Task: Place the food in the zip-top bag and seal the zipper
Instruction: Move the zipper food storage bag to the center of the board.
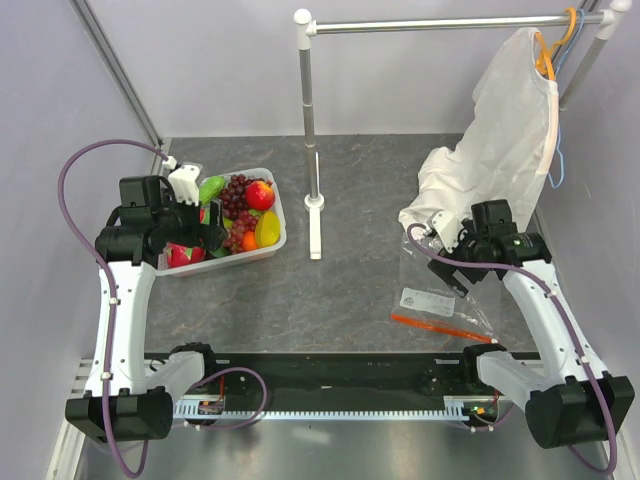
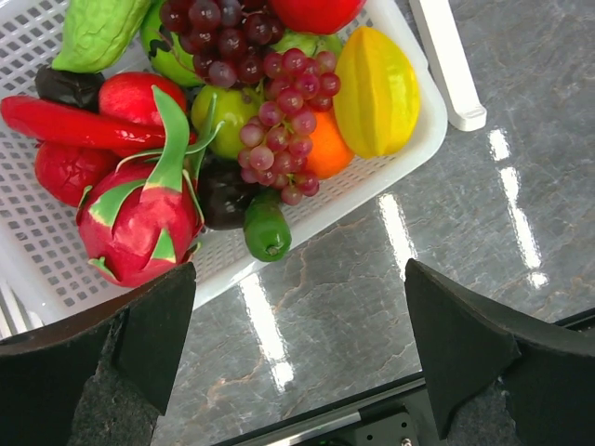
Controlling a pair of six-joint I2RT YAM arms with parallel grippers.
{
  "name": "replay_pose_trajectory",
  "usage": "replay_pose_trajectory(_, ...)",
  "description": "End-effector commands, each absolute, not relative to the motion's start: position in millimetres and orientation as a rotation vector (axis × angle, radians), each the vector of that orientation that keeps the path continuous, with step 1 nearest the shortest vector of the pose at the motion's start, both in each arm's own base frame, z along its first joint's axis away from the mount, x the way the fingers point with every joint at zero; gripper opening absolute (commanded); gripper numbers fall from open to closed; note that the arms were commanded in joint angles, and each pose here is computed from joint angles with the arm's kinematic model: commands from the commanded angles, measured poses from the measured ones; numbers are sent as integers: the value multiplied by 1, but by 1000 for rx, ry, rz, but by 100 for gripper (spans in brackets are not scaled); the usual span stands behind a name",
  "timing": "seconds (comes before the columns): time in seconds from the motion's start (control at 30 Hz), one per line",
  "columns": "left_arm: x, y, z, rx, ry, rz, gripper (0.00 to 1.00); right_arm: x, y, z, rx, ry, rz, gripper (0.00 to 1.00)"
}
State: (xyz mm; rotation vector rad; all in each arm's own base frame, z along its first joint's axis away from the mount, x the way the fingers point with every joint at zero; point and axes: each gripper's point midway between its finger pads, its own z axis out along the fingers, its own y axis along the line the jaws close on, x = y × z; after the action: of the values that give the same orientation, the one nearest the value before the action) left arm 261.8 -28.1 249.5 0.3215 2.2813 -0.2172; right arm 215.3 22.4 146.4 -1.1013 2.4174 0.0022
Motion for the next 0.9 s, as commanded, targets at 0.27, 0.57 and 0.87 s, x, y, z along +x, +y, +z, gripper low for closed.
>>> replay_pose_trajectory(0.27,272,-44,273,382,2194,-314,100,223,53,87,-1486,2412,-52,98)
replay_pose_trajectory(0.57,277,-44,263,385,2225,-322,100,229,88,39,-1684,2401,-34,84)
replay_pose_trajectory(0.87,284,-44,257,378,2240,-333,100,235,91,0,-1755,2478,-43,42)
